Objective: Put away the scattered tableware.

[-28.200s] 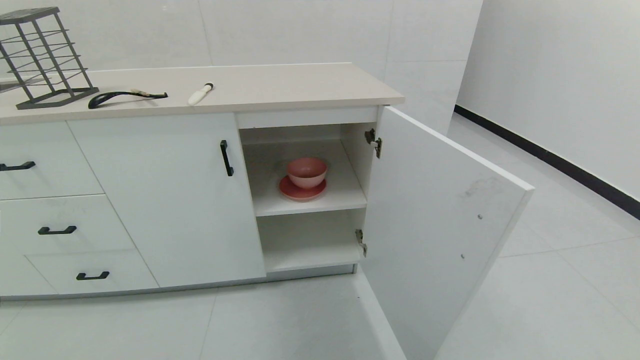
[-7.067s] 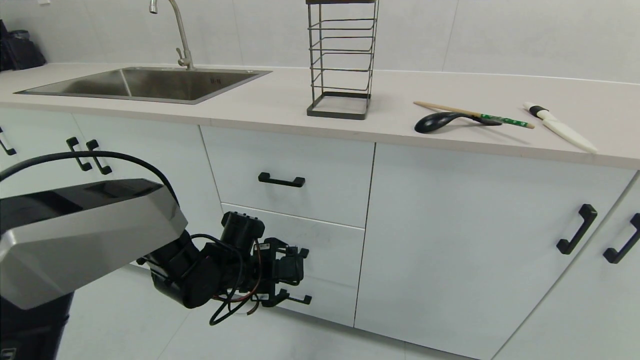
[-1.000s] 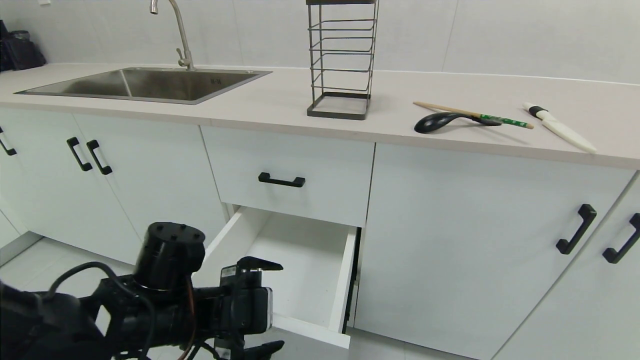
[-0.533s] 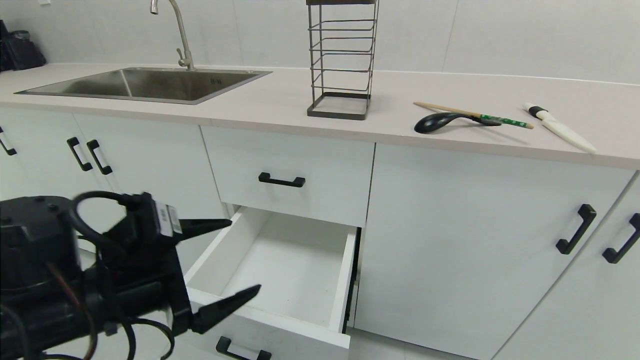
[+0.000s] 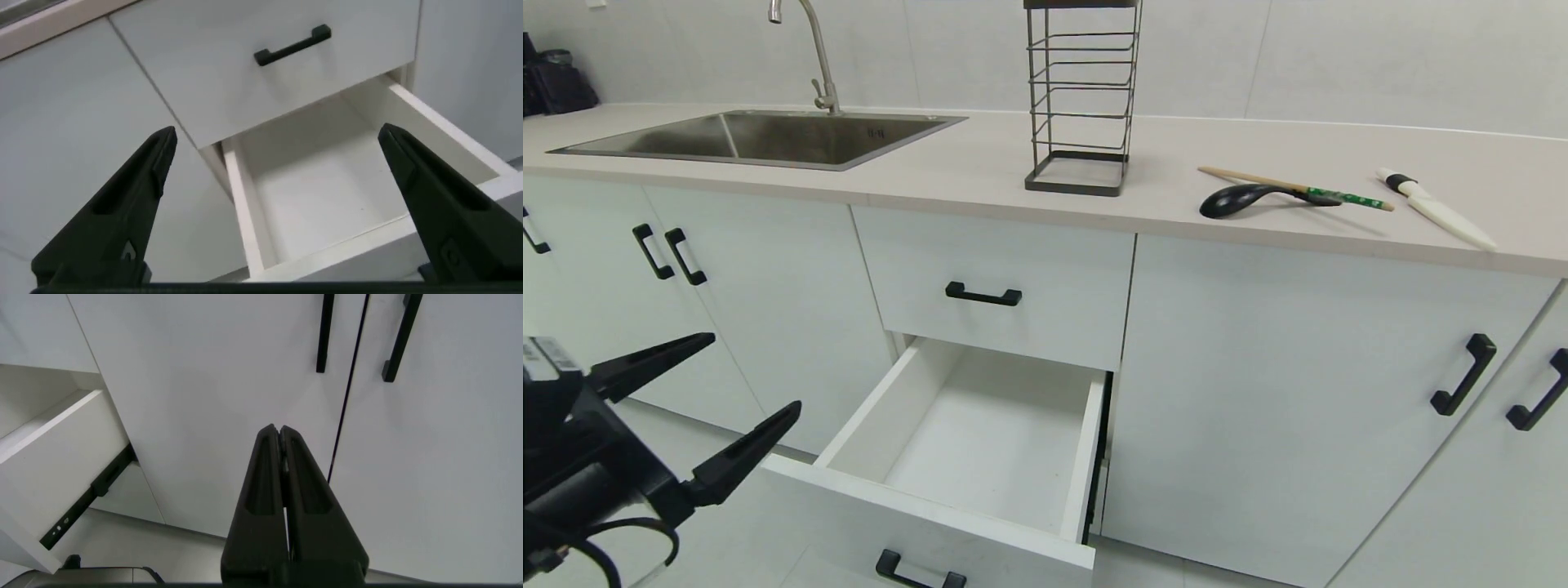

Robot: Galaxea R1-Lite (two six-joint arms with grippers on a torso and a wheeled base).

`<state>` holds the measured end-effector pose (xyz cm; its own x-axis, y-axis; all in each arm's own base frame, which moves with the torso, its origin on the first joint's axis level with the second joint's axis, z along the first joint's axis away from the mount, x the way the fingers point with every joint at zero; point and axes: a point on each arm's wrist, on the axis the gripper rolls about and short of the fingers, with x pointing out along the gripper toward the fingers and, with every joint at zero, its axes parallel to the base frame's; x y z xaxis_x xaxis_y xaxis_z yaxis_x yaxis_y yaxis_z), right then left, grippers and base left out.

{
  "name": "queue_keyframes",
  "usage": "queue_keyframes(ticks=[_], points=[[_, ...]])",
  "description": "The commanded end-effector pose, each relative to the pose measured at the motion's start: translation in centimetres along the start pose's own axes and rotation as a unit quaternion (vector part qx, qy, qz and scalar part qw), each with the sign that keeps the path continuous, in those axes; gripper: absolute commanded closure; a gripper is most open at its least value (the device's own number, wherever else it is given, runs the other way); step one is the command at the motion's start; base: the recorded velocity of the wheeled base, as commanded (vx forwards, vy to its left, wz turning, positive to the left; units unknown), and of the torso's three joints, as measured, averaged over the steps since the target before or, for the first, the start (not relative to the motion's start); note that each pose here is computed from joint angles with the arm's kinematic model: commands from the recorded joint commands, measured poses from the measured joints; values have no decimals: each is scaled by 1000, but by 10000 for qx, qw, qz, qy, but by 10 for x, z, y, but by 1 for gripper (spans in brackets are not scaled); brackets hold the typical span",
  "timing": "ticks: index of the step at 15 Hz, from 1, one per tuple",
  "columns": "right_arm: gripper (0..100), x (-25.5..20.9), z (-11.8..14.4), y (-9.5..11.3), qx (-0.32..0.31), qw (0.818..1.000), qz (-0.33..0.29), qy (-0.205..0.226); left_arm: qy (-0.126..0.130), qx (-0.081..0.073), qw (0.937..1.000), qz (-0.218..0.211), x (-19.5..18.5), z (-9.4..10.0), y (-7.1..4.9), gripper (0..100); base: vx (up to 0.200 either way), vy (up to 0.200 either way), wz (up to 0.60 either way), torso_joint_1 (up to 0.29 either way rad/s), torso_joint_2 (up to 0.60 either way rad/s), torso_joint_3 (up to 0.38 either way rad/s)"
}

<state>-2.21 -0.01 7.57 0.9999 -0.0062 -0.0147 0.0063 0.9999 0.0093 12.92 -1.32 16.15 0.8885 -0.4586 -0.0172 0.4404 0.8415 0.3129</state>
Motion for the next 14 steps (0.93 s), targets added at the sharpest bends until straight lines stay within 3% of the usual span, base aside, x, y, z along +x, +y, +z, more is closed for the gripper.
queue_keyframes(ticks=[1,2,4,7,11,14], points=[[100,0,0,0,-1,10000,0,11,-326,44,9986,406,-30,4,-7,0,0,0,0,0,0,0],[100,0,0,0,-1,10000,0,11,-465,-156,9977,466,-41,4,-13,0,0,0,0,0,0,0],[100,0,0,0,-1,10000,0,11,-773,-347,9952,483,-59,5,-24,0,0,0,0,0,0,0],[100,0,0,0,-1,10000,0,3,-1119,-333,9917,540,-85,7,-39,0,0,0,0,0,0,0],[100,0,0,0,-1,10000,0,11,-1127,-361,9919,462,-126,-20,-72,0,0,0,0,0,0,0],[100,0,0,0,-1,10000,0,3,-775,-572,9951,232,-137,-45,-86,0,0,0,0,0,0,0]])
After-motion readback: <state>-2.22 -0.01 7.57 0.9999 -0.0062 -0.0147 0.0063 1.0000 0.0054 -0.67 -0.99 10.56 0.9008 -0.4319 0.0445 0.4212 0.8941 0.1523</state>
